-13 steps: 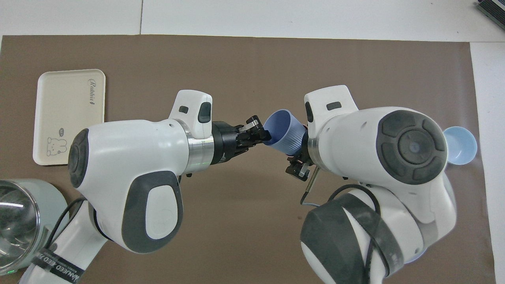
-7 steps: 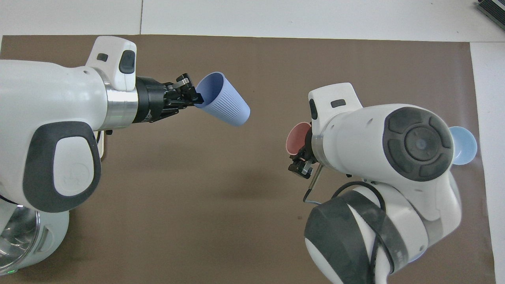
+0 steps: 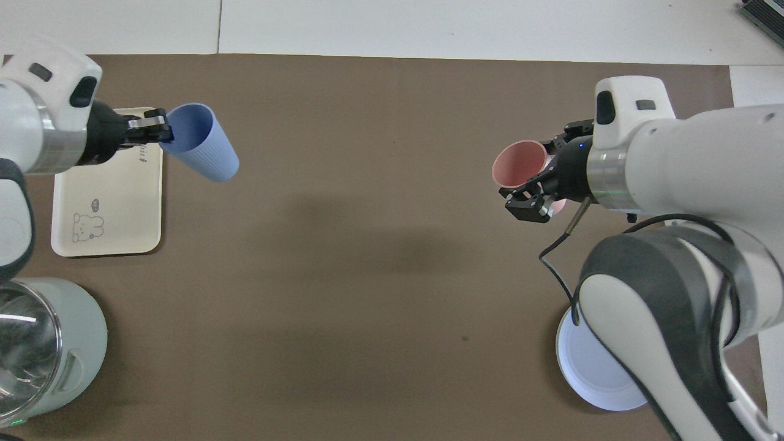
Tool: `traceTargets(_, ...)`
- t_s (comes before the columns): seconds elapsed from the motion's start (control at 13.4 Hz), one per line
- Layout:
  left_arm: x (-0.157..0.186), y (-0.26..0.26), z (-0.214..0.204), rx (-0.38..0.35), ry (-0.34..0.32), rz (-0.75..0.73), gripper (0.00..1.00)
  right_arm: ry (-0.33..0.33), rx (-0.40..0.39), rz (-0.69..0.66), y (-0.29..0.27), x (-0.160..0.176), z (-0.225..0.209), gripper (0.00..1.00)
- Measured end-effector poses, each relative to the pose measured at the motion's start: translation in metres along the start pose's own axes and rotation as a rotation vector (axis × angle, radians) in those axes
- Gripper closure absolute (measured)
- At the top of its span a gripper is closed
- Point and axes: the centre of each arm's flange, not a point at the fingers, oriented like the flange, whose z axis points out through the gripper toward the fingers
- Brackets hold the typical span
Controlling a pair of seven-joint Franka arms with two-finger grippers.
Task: Place cup on tray
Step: 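Place the blue cup on the tray while the right gripper lowers its cup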
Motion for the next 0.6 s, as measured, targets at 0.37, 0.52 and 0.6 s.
traceTargets(0.37, 0.012, -0.139, 0.006, 0.091, 0.129, 0.004, 0.95, 0.281, 0.118, 0.029, 0.091, -0.093, 0.011, 0.13)
traceTargets(0.52, 0.008, -0.162, 0.029, 0.109, 0.157, -0.023, 0.95, 0.373, 0.129, -0.014, 0.120, -0.138, 0.040, 0.13)
traceTargets(0.6, 0.006, -0.172, 0.046, 0.116, 0.178, -0.035, 0.95, 0.399, 0.134, -0.027, 0.129, -0.154, 0.059, 0.13)
